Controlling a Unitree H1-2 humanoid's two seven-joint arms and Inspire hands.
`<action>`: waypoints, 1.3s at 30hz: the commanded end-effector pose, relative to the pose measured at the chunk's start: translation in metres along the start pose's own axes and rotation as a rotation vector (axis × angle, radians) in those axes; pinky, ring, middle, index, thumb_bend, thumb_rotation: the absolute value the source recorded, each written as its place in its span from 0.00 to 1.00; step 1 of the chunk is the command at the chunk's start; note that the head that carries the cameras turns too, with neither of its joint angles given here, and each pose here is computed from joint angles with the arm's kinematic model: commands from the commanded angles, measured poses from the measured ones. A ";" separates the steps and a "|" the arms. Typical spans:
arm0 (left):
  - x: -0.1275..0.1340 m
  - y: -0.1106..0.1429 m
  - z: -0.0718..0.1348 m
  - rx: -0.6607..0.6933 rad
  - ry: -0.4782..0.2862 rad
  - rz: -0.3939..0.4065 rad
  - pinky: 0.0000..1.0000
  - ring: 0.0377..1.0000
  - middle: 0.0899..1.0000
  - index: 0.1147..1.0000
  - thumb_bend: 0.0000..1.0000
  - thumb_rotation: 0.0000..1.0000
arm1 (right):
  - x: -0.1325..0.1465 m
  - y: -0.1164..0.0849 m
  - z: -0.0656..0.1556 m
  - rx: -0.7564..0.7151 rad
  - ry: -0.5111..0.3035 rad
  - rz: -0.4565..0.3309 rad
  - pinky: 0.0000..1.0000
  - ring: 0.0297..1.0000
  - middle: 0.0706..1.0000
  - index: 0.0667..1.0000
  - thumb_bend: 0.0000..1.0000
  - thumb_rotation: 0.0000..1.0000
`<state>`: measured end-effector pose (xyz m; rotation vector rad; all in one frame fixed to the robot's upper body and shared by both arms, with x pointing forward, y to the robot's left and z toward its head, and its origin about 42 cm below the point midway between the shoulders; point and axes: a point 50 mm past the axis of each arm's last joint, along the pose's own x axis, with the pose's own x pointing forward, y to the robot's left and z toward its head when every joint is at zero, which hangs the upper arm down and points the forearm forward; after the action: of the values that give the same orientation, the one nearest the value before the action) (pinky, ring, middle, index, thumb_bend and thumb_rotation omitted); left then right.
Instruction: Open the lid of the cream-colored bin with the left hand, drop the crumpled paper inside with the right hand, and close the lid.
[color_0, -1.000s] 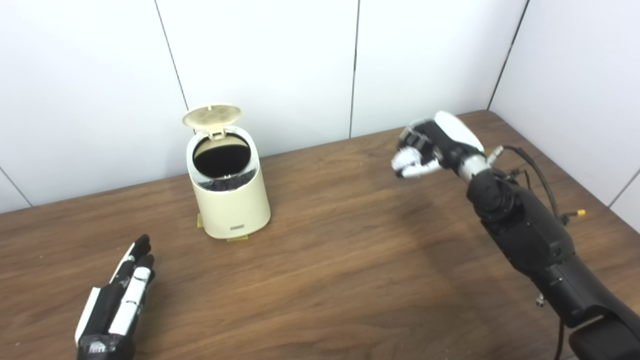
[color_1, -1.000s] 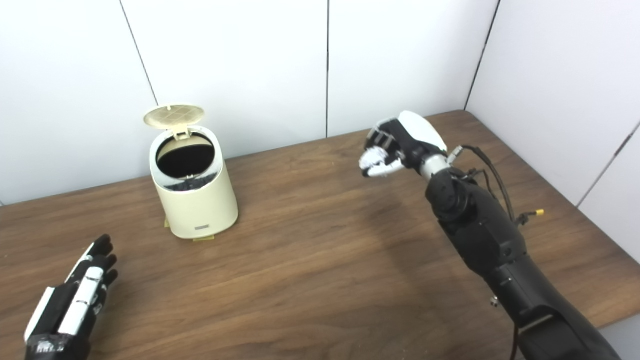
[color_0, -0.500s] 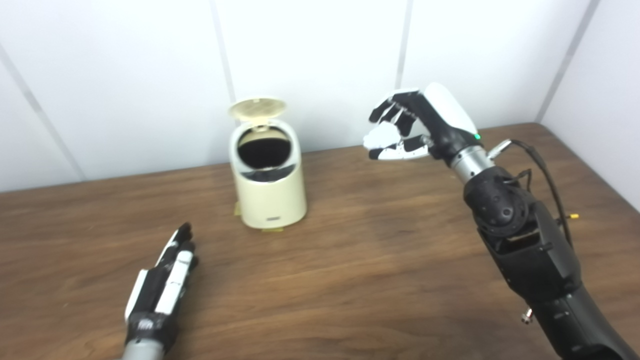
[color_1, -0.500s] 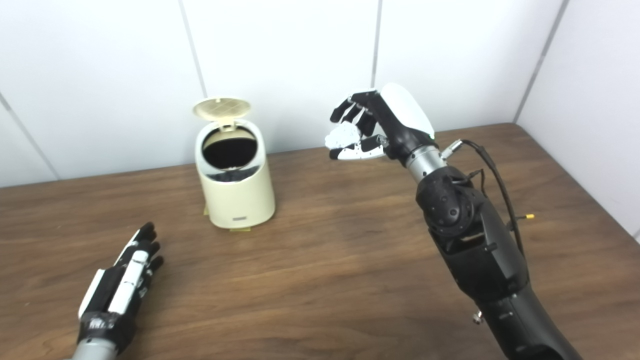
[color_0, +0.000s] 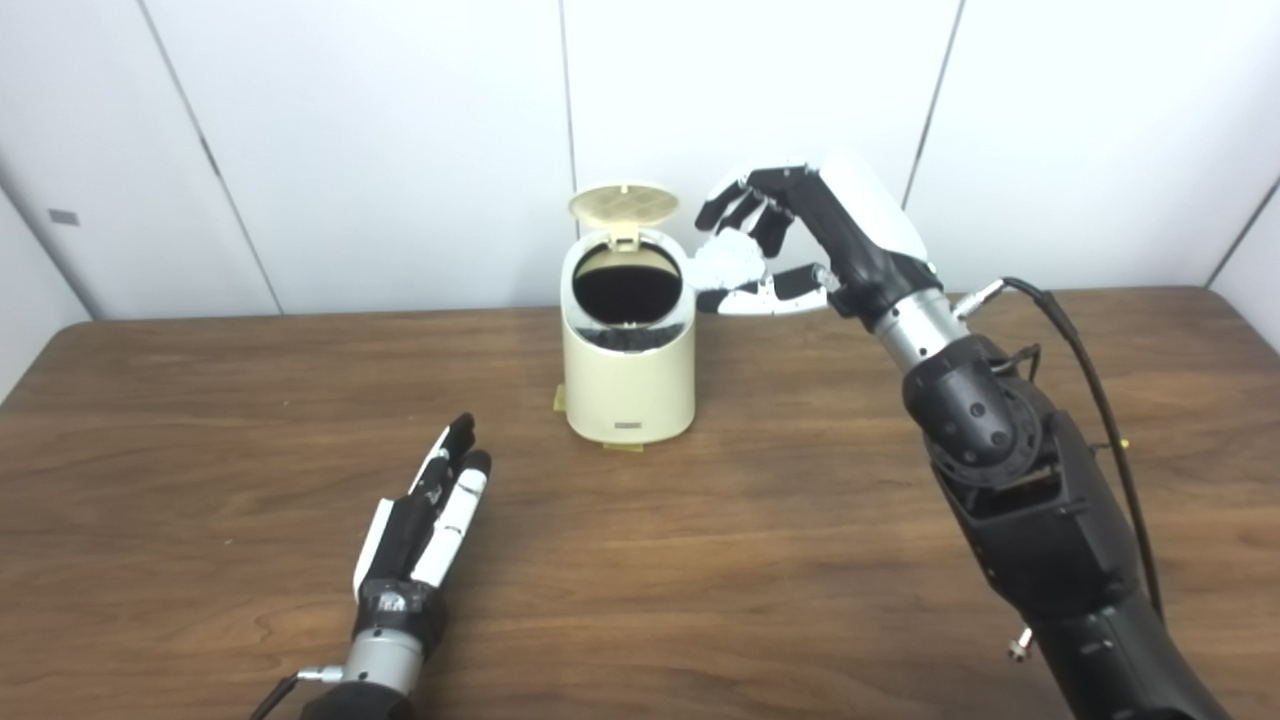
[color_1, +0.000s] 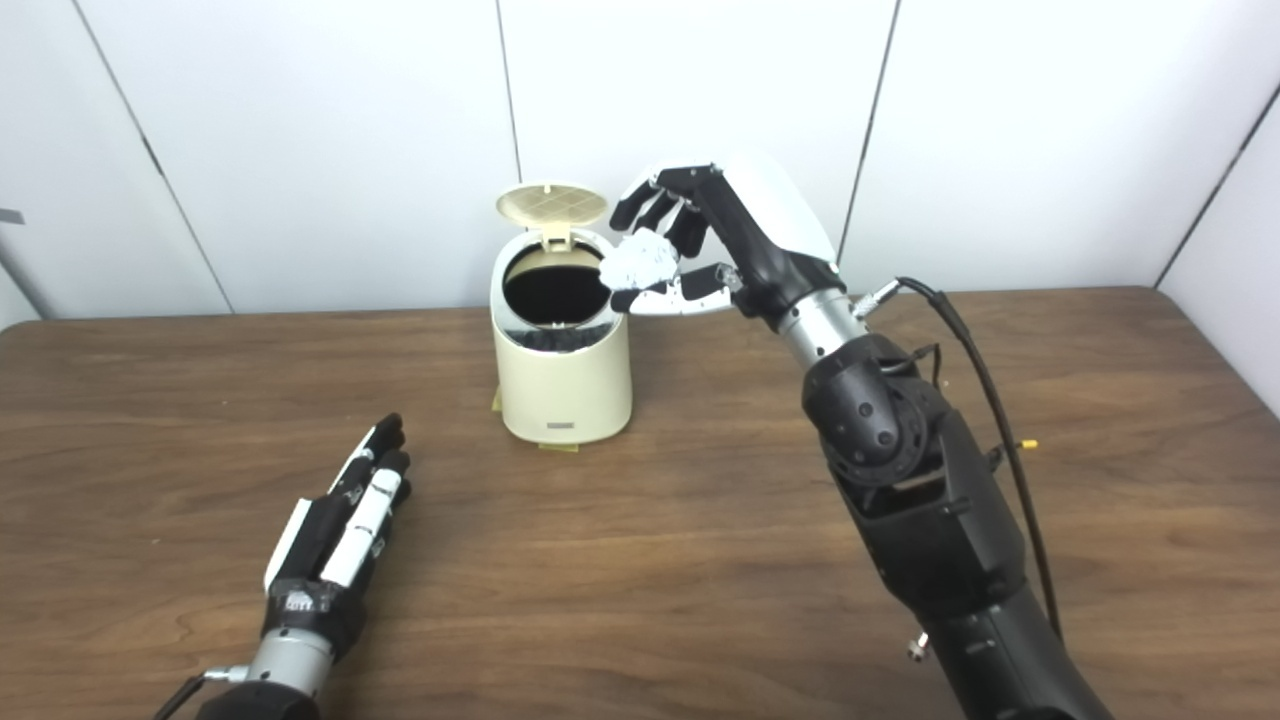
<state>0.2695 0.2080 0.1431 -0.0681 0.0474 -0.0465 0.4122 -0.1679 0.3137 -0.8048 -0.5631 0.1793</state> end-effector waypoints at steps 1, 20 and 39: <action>0.000 -0.008 0.008 -0.009 -0.034 -0.010 1.00 1.00 1.00 1.00 0.47 0.64 | 0.020 -0.007 0.024 -0.006 -0.113 -0.062 0.33 0.35 0.44 0.52 0.51 0.00; -0.005 -0.025 0.002 0.023 -0.014 0.023 1.00 1.00 0.99 0.97 0.54 0.67 | 0.067 0.044 0.011 0.066 -0.066 -0.079 0.35 0.36 0.46 0.50 0.51 0.00; -0.005 -0.031 0.004 0.020 -0.028 0.020 1.00 1.00 0.98 0.97 0.56 0.67 | 0.072 0.054 -0.010 -0.004 -0.033 -0.063 0.40 0.38 0.45 0.52 0.51 0.00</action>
<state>0.2633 0.1861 0.1421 -0.0351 0.0447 -0.0096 0.4753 -0.1119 0.2650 -0.7799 -0.5100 0.1656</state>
